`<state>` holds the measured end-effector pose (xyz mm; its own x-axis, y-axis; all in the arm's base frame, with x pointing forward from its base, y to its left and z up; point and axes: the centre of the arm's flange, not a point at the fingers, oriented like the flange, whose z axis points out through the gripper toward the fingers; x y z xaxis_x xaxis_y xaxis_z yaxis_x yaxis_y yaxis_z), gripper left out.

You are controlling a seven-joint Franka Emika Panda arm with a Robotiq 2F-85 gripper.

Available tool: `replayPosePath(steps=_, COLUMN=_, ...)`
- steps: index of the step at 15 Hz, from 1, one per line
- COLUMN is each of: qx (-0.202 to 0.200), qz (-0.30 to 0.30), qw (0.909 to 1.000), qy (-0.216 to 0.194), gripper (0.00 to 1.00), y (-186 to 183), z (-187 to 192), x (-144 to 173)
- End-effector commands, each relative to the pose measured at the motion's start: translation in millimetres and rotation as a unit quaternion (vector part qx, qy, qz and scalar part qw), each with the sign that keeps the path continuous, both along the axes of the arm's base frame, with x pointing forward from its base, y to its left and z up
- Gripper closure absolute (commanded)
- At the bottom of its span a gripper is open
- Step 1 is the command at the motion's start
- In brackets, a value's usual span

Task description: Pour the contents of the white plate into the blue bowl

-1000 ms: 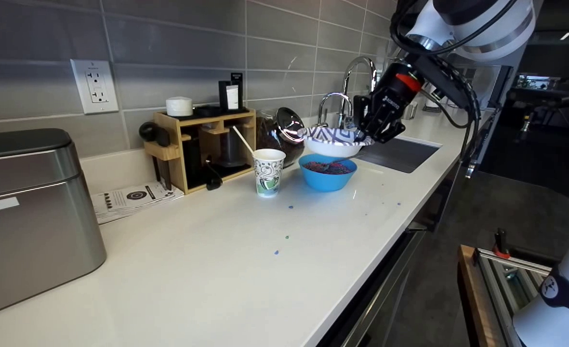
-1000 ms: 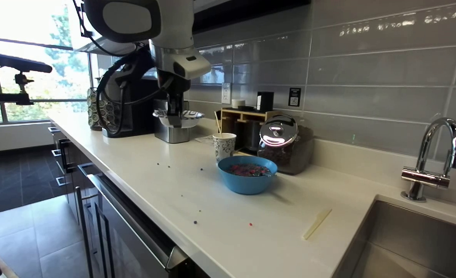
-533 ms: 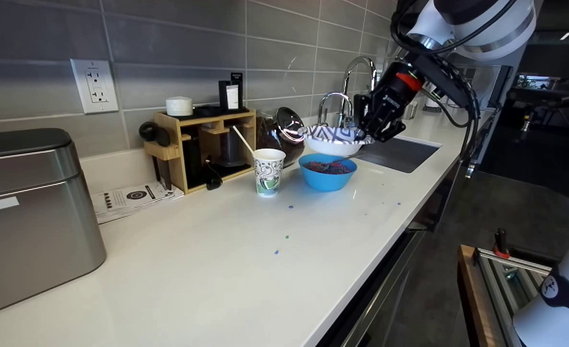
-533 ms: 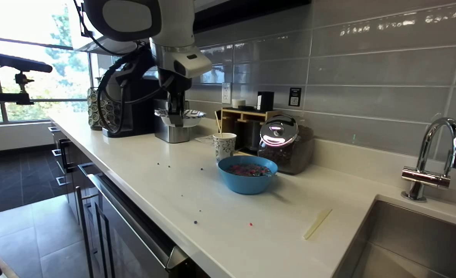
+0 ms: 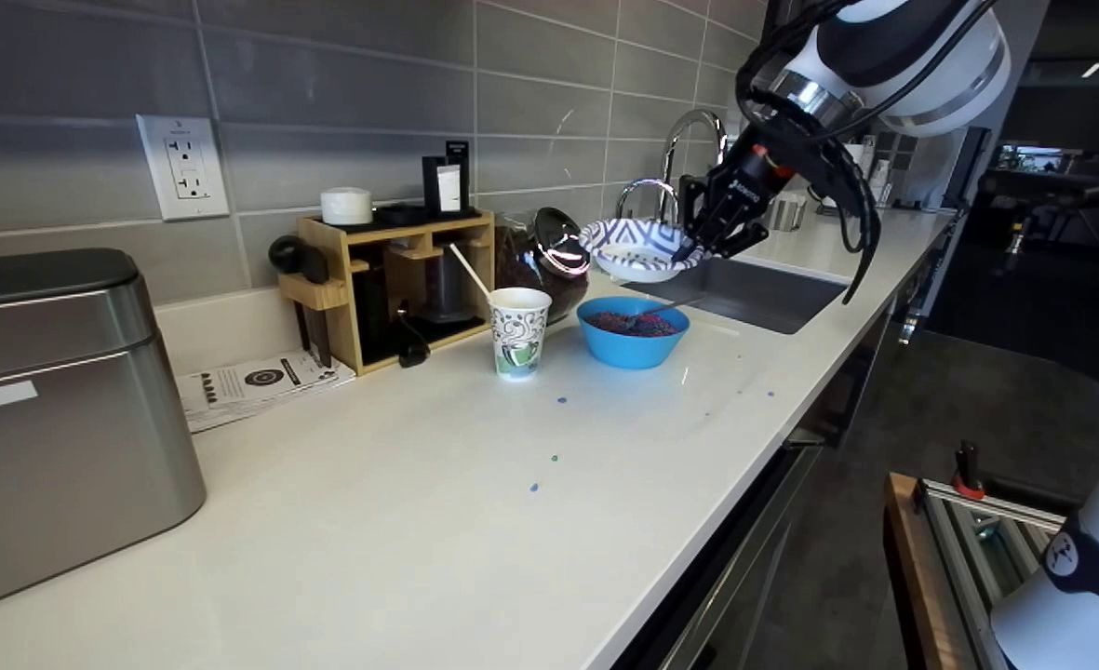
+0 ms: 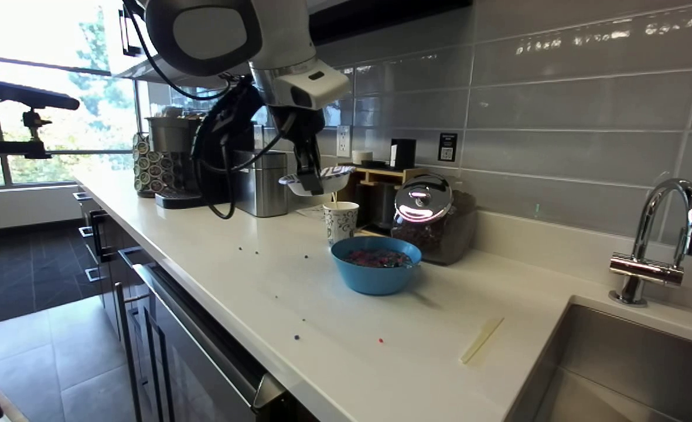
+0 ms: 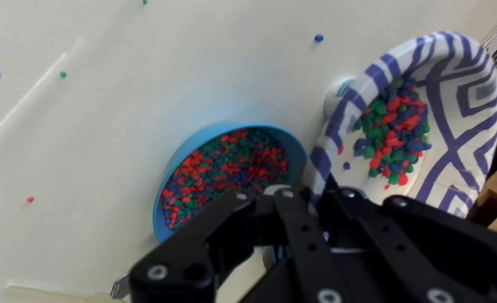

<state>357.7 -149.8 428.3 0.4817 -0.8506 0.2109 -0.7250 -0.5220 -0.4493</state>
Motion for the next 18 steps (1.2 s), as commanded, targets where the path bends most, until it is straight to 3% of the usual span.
replayPosePath(steps=1, qx=-0.041, qz=-0.032, qw=0.9987, qy=-0.002, gripper=0.99, y=-28, z=-2, x=8)
replayPosePath(steps=7, qx=-0.089, qz=-0.083, qw=0.9925, qy=-0.012, gripper=0.99, y=-59, z=1, x=10)
replayPosePath(steps=13, qx=-0.173, qz=-0.12, qw=0.9768, qy=-0.039, gripper=0.99, y=-67, z=1, x=14)
replayPosePath(steps=18, qx=-0.235, qz=-0.128, qw=0.9631, qy=-0.031, gripper=0.99, y=-61, z=-9, x=16)
